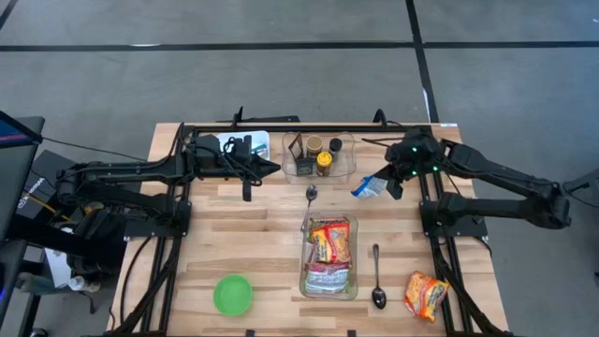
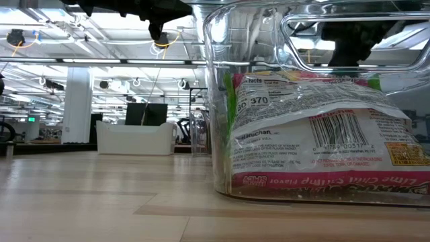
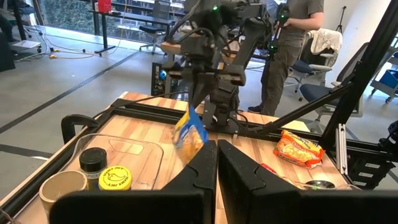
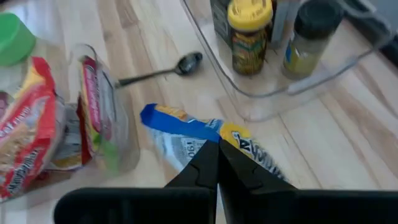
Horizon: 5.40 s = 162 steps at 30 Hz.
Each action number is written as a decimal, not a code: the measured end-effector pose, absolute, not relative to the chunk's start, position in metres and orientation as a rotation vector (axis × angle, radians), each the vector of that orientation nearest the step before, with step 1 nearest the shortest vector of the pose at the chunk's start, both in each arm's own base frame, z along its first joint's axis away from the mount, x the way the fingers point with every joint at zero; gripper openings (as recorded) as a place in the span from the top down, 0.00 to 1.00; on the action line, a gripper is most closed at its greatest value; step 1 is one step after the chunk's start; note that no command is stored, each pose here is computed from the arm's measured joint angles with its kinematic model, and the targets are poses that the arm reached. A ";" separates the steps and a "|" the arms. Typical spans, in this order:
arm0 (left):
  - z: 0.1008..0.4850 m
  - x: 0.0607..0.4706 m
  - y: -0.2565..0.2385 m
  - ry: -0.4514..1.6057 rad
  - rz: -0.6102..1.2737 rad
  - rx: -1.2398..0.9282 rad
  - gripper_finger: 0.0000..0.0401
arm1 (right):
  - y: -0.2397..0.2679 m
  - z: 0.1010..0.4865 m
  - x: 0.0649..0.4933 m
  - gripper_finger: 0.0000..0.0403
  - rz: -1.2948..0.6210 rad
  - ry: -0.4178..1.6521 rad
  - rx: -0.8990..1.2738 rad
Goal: Pick & Place Food Item
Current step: Put the blue noodle pack into the bottom transparent bin, then put the bottom black spoon into the white bin
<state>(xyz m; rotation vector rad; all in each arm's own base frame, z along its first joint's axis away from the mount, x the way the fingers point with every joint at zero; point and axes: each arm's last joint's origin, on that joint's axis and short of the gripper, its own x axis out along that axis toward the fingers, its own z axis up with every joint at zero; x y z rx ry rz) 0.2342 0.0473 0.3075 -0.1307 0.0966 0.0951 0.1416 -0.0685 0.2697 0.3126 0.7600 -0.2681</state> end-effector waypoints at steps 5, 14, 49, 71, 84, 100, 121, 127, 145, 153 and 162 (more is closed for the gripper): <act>0.308 0.234 0.047 0.097 0.095 -0.130 0.98 | -0.060 0.277 0.139 1.00 -0.266 0.711 0.284; 0.308 0.234 0.047 0.096 0.095 -0.130 0.98 | -0.045 0.288 0.140 1.00 -0.193 0.604 0.278; 0.307 0.234 0.047 0.097 0.095 -0.130 0.98 | 0.066 0.320 0.169 1.00 0.480 0.270 0.189; 0.307 0.234 0.047 0.097 0.095 -0.130 0.98 | 0.113 0.280 0.215 1.00 0.489 0.422 0.249; 0.307 0.234 0.047 0.097 0.095 -0.130 0.98 | 0.118 0.264 0.230 1.00 0.466 0.463 0.264; 0.307 0.234 0.047 0.096 0.095 -0.130 0.98 | 0.090 0.241 0.259 1.00 0.435 0.562 0.355; 0.308 0.234 0.047 0.096 0.095 -0.128 0.98 | 0.083 0.233 0.283 1.00 0.470 0.644 0.389; 0.308 0.234 0.047 0.096 0.095 -0.128 0.98 | 0.081 0.221 0.291 0.88 0.452 0.672 0.393; 0.308 0.234 0.047 0.096 0.095 -0.128 0.98 | 0.077 0.245 0.278 0.72 0.466 0.601 0.393; 0.308 0.234 0.047 0.096 0.095 -0.128 0.98 | 0.081 0.253 0.267 0.81 0.482 0.613 0.386; 0.307 0.234 0.047 0.096 0.095 -0.128 0.98 | 0.084 0.249 0.247 0.99 0.377 0.755 0.350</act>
